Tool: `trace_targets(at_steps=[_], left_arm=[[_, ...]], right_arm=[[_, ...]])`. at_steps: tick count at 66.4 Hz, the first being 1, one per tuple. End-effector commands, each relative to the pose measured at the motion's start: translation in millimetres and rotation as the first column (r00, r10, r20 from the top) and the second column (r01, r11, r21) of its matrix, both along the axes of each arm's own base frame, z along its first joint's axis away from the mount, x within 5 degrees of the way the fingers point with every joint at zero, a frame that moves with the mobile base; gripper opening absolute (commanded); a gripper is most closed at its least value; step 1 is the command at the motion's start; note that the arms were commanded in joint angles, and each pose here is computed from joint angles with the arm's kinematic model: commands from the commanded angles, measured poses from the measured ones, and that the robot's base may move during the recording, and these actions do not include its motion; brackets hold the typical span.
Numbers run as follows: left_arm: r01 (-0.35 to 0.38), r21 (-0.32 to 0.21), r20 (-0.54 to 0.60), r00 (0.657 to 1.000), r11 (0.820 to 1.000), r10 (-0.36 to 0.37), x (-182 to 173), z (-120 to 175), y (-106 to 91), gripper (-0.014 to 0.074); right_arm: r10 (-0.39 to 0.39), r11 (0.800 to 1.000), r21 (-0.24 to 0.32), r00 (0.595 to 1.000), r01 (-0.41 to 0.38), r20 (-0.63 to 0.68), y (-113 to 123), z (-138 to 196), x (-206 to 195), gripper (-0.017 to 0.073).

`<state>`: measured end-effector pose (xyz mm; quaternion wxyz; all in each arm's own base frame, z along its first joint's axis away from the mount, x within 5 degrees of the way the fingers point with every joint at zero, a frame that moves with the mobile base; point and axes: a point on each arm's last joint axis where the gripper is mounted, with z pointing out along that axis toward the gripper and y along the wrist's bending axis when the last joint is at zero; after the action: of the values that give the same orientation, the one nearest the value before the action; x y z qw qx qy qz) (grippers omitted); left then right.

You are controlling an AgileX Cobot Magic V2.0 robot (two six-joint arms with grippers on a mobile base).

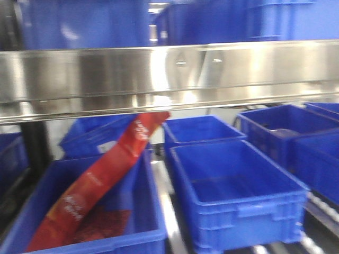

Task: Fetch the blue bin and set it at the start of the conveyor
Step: 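Drive the base away from the rack carrying the bin in both grippers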

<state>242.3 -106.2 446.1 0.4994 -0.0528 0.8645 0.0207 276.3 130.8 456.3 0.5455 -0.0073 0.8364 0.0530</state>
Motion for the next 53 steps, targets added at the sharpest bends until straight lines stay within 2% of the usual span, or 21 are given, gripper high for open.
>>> trace_targets(at_steps=[1, 53], left_arm=[[0.079, -0.025, 0.061, 0.995, 0.997, -0.078, 2.5, 4.8, -11.2, -0.0111], [0.079, -0.025, 0.061, 0.995, 0.997, -0.078, 2.5, 4.8, -11.2, -0.0111]], right_arm=[[0.052, 0.997, 0.053, 0.998, -0.054, 0.028, 7.8, 6.0, -5.1, -0.0162], [0.051, 0.997, 0.052, 0.998, -0.053, 0.027, 7.7, 5.8, -5.1, -0.0162]])
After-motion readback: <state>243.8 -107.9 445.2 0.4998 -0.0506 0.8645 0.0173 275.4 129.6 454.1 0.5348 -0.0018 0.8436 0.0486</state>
